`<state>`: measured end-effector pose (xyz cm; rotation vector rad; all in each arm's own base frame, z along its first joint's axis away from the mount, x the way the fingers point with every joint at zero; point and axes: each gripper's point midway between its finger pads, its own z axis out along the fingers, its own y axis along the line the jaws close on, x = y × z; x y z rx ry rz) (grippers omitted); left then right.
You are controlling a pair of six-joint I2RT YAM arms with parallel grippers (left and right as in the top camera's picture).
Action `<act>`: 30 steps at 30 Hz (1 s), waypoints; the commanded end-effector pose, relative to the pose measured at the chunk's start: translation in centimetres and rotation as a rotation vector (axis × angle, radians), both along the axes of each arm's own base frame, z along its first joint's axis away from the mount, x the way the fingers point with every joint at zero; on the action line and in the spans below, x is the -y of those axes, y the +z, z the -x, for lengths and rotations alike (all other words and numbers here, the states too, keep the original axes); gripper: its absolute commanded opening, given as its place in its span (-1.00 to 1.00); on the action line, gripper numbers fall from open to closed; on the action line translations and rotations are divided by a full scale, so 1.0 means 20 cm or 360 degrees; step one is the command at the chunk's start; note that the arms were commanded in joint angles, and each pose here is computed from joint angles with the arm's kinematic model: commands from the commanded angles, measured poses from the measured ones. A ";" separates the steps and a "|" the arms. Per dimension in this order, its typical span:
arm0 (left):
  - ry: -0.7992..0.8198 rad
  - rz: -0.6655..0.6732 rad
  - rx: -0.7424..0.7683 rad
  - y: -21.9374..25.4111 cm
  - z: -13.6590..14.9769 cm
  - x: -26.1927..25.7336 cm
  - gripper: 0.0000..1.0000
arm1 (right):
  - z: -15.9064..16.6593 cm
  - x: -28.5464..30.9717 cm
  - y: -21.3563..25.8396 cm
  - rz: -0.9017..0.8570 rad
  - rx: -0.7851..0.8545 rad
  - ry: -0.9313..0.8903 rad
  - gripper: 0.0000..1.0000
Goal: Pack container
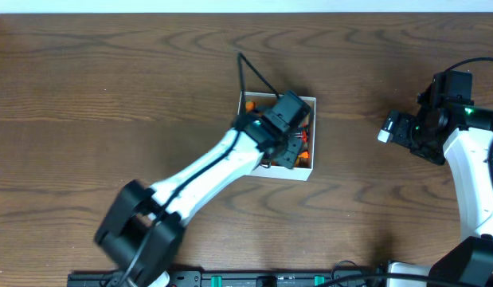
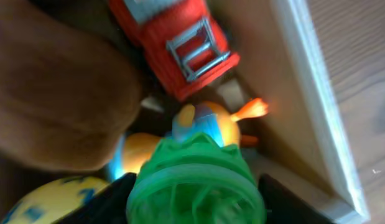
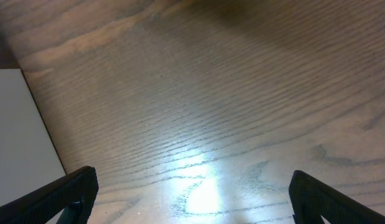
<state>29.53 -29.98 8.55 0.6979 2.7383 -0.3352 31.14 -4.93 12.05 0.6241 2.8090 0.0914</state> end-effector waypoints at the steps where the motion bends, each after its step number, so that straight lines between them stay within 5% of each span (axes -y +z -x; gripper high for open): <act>1: -0.0004 -0.0023 -0.0006 -0.04 -0.02 0.00 0.41 | 0.00 0.00 0.00 -0.0006 -0.0004 0.0017 0.99; 10: 0.0163 -0.0012 0.0275 0.41 -0.18 -0.19 0.54 | 0.00 0.00 0.00 -0.0004 -0.0003 0.0028 0.97; 14: 0.0377 -0.0016 0.0431 0.67 -0.23 -0.48 0.54 | -0.01 -0.03 0.00 -0.0047 0.0014 0.0082 0.73; 24: 0.1113 -0.0014 0.0463 0.92 -0.20 -1.37 0.54 | -0.11 -0.32 0.03 -0.0092 0.0144 0.0430 -0.85; 30: 0.1293 0.0015 0.0328 0.86 -0.16 -1.55 0.52 | -0.24 -0.54 -0.03 -0.0091 0.0245 0.0631 -0.98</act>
